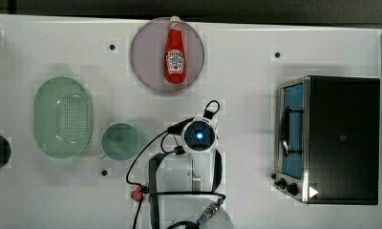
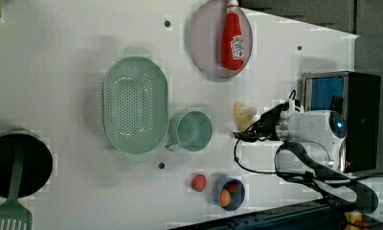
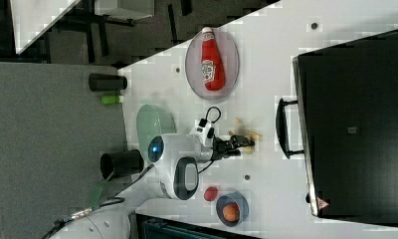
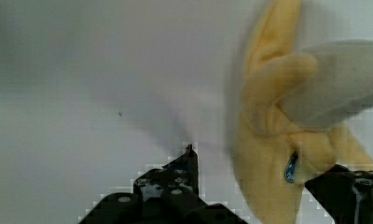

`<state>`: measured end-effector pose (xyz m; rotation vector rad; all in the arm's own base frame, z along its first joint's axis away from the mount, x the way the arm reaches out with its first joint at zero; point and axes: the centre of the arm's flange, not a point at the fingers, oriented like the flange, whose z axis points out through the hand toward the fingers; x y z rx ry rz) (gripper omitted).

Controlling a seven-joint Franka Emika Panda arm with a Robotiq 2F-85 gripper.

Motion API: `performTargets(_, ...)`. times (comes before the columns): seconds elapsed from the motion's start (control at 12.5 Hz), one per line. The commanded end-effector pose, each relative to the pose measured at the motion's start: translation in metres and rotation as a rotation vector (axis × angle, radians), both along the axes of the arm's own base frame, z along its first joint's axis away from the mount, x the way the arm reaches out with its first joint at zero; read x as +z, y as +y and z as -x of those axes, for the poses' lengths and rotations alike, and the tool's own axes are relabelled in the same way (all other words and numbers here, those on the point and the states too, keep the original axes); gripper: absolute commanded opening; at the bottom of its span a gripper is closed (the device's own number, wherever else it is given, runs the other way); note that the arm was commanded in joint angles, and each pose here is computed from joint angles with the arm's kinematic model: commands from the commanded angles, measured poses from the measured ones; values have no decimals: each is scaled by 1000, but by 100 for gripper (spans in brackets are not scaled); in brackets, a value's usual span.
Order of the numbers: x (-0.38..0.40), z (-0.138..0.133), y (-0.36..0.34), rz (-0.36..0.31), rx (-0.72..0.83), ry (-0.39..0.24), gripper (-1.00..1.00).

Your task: Pick Banana and place it in mug.

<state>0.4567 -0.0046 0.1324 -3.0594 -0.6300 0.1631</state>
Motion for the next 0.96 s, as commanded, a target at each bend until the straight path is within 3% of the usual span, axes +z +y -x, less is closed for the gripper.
performTargets(0.08,24,-20,-20,5,43,-87,-30)
performTargets(0.56,82,-32,-35,16,7,-146,-36)
performTargets(0.8,160,-28,-33,5,-3,-66,-36)
performTargets(0.96,216,-26,-27,1,3,-46,-36)
